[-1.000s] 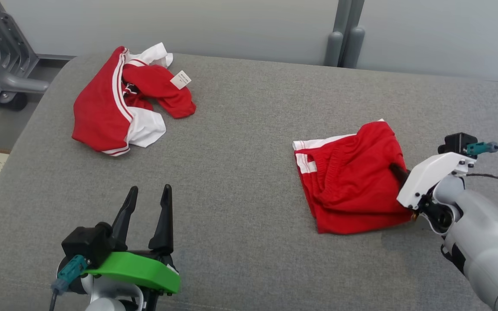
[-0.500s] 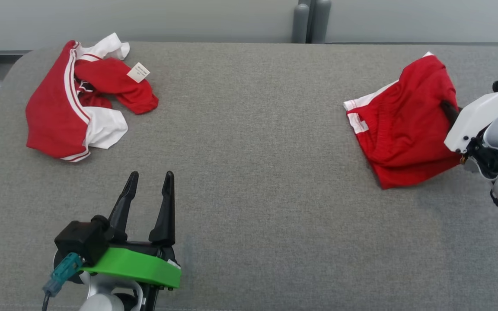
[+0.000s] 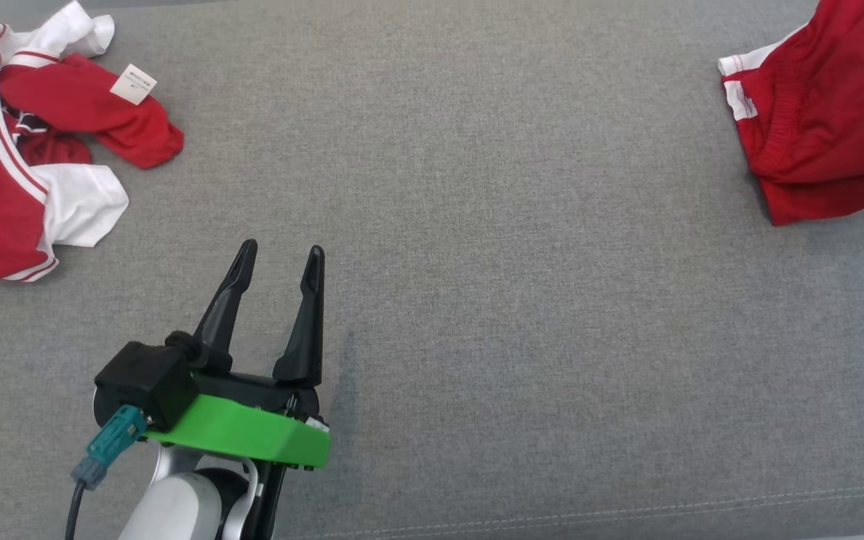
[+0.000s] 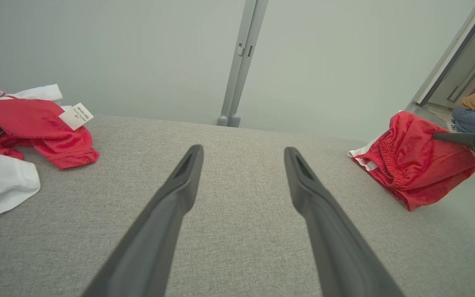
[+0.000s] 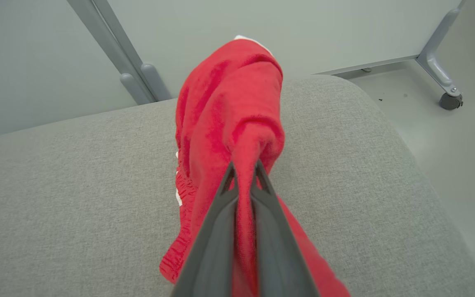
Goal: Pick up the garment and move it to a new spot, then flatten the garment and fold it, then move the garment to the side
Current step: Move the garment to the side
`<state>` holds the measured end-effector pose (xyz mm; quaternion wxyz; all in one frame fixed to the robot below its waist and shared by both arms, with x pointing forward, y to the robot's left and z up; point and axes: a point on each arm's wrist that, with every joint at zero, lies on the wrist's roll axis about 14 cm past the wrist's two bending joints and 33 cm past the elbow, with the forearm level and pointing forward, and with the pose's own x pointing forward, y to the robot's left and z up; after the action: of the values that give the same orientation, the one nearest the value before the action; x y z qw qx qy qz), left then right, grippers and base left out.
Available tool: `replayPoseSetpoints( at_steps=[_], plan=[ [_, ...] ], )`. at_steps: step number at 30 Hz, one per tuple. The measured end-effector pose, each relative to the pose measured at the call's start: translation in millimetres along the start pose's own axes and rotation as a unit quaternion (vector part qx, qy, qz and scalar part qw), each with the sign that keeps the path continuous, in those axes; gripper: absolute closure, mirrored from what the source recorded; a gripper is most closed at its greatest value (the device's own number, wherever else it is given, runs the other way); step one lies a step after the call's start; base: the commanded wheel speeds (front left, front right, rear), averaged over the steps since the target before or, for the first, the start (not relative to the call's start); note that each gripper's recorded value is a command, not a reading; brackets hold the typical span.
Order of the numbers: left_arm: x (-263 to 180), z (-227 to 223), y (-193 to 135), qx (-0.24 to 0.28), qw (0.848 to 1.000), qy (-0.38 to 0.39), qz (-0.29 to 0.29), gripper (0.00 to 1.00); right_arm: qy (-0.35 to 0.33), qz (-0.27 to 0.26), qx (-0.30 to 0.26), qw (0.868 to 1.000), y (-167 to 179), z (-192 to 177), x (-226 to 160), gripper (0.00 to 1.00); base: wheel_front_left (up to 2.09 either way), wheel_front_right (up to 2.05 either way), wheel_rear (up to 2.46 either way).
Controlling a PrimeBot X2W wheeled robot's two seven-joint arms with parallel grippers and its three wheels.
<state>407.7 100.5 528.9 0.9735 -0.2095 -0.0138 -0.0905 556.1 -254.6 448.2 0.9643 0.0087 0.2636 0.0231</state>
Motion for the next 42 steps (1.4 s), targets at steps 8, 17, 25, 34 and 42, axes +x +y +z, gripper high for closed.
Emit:
replayPoseSetpoints(
  at_steps=[8,17,25,34,42],
  plan=[
    [18.1,-24.3,4.7,-0.002,0.999,0.033,-0.005,0.00,0.037,-0.045,-0.022,0.998,-30.8,-33.0,16.3,1.00,0.00,0.00,0.00],
    [25.7,-36.0,13.5,0.002,0.999,0.048,0.001,0.00,0.049,-0.081,-0.075,0.993,-47.7,-51.2,26.9,0.82,0.00,0.00,0.00],
    [29.5,-39.7,12.3,0.000,0.999,0.051,-0.003,0.00,0.040,-0.124,-0.090,0.987,-69.6,-52.9,22.9,0.00,0.00,0.00,0.00],
    [33.4,-38.7,9.6,0.001,0.999,0.048,-0.008,0.00,-0.007,-0.128,-0.068,0.989,-67.4,-39.6,15.5,0.00,0.00,0.00,0.00],
    [35.8,-33.7,0.2,0.003,0.999,0.036,-0.020,0.00,-0.108,-0.086,-0.069,0.988,-36.6,3.1,3.4,0.00,0.00,0.00,0.00]
  ],
)
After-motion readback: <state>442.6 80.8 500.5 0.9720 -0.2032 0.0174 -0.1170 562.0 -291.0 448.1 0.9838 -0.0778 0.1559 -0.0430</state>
